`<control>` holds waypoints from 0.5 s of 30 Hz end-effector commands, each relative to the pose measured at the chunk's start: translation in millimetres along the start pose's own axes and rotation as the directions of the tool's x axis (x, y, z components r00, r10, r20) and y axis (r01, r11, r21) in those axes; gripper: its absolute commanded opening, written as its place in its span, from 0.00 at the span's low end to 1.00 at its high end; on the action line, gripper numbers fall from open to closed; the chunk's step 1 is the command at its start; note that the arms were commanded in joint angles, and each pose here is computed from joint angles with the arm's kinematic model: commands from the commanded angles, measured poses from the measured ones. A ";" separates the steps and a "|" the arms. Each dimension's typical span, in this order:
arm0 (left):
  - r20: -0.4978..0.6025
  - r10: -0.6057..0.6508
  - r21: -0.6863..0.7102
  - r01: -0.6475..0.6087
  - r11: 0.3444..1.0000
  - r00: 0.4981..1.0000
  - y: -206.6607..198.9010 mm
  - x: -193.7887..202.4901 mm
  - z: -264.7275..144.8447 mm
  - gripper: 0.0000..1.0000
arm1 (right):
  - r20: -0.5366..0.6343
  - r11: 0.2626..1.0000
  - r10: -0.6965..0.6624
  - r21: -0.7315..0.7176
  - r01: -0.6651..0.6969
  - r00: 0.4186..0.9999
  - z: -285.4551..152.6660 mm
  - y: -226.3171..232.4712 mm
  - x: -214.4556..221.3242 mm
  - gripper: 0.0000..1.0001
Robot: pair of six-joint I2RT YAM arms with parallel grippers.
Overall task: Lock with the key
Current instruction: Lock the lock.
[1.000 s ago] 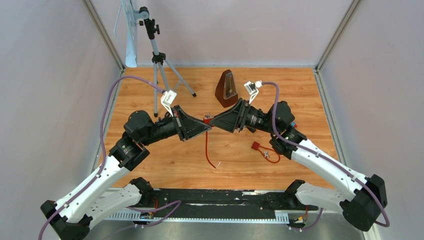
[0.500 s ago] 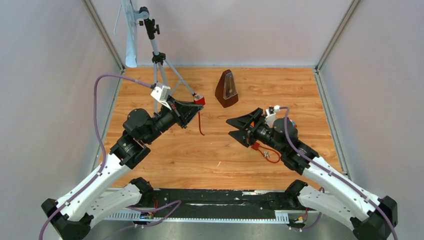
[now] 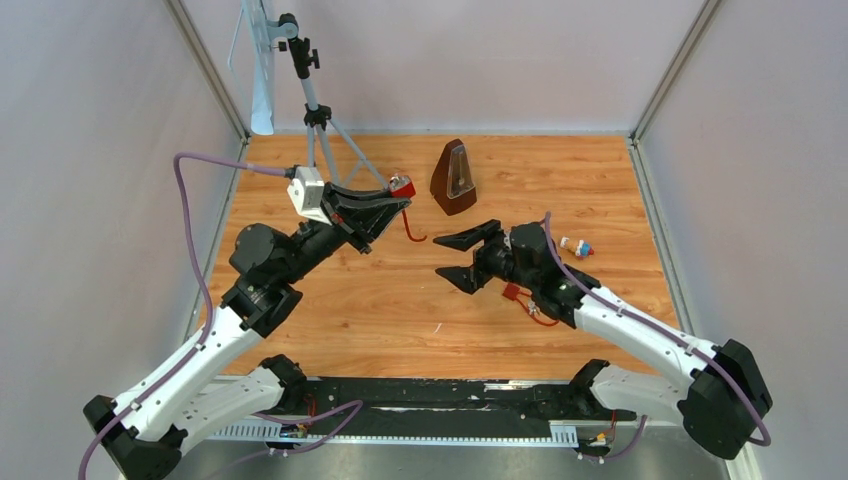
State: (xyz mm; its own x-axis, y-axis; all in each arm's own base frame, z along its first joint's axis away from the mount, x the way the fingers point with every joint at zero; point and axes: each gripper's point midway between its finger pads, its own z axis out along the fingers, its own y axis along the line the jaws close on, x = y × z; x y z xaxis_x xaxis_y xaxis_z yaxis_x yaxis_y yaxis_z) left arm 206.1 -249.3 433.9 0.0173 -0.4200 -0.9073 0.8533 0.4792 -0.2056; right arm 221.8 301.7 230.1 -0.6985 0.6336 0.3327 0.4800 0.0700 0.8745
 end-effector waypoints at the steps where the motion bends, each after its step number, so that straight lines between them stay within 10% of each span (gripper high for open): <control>1: 0.143 0.052 0.128 -0.071 0.989 0.988 -29.5 -44.8 -2.7 0.00 | -0.070 0.988 0.127 -0.082 -0.133 0.989 3.8 46.4 16.5 0.62; 10: 0.163 0.027 0.235 -0.065 0.970 0.986 -51.7 -52.5 -9.6 0.00 | -0.128 0.984 0.153 -0.076 -0.163 0.980 17.5 52.3 23.0 0.53; 15: 0.162 0.018 0.215 -0.053 0.975 0.987 -48.4 -52.7 -9.5 0.00 | -0.148 0.984 0.136 -0.091 -0.150 0.980 18.4 51.6 24.9 0.16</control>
State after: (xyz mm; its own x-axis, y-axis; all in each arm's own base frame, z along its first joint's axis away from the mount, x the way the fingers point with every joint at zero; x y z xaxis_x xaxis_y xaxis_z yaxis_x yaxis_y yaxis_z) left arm 170.6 -254.1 461.3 0.0599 -0.4696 -0.8808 0.9361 0.3328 -0.1138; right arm 240.5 327.3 242.1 -0.6617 0.5864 0.4672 0.5628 -0.0232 0.8263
